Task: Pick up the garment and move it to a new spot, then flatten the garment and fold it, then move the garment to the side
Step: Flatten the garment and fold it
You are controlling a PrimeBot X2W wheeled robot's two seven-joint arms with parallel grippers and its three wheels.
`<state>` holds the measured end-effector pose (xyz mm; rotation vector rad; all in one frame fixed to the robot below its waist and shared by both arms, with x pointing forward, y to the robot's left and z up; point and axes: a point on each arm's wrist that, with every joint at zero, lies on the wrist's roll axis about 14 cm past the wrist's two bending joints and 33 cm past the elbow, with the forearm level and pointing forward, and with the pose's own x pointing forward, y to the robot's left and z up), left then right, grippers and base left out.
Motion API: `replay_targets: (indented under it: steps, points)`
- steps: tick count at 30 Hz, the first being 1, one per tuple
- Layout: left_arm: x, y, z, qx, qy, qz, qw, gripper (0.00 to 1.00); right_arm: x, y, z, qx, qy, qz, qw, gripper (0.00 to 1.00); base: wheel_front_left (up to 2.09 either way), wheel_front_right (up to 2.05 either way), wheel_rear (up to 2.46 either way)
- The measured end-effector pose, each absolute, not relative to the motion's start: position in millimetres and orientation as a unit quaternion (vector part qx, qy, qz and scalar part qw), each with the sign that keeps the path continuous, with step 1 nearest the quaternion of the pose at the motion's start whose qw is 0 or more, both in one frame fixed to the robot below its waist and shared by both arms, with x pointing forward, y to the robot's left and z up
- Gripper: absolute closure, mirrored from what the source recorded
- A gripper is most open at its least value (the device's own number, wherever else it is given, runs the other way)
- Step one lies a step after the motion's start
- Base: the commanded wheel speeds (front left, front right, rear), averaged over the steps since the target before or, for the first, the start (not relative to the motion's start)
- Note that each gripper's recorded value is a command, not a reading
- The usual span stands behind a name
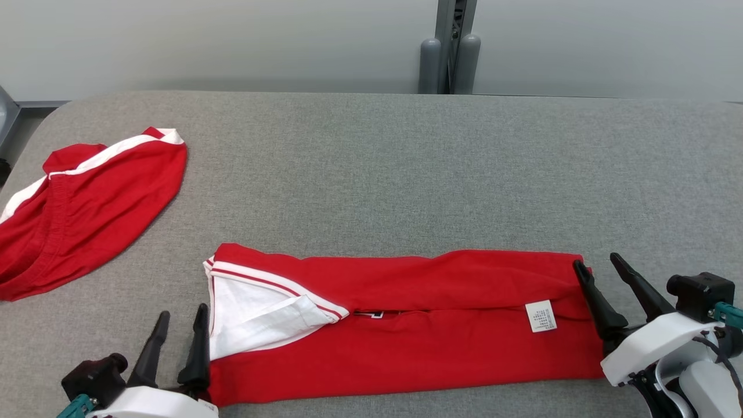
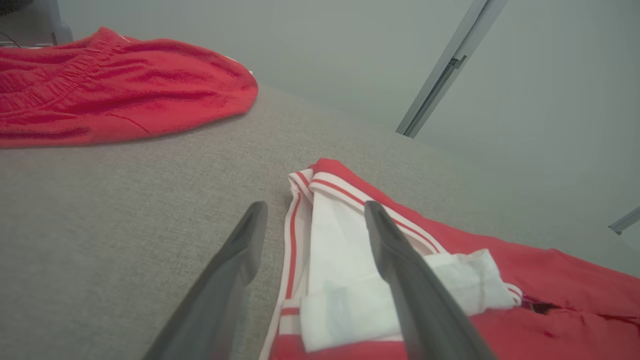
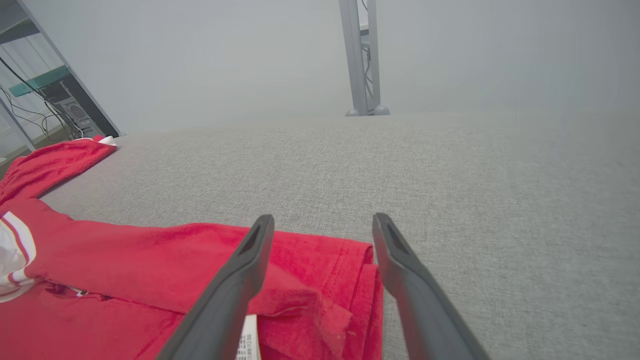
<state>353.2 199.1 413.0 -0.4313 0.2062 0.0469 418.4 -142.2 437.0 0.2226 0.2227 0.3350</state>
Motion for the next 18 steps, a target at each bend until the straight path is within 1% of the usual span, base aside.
replay_targets:
  steps: [2,3,6,11,14,18]
  points:
    - [357,205,428,-0.199,0.076,0.026,0.977,0.00,418,-145,438,0.109,0.107,0.161,0.975,0.00,0.00,0.00,0.00]
    - [357,205,428,-0.199,0.076,0.026,0.977,0.00,418,-145,438,0.109,0.107,0.161,0.975,0.00,0.00,0.00,0.00]
    - [363,215,456,-0.165,0.029,0.032,0.985,0.00,417,-150,439,0.106,0.103,0.150,0.978,0.00,0.00,0.00,0.00]
    - [360,225,487,-0.112,-0.020,0.045,0.992,0.00,413,-159,433,0.099,0.107,0.127,0.981,0.00,0.00,0.00,0.00]
    - [355,228,495,-0.084,-0.031,0.050,0.995,0.00,410,-161,431,0.097,0.108,0.118,0.982,0.00,0.00,0.00,0.00]
    - [342,234,491,-0.052,-0.021,0.069,0.996,0.00,403,-162,423,0.098,0.119,0.106,0.982,0.00,0.00,0.00,0.00]
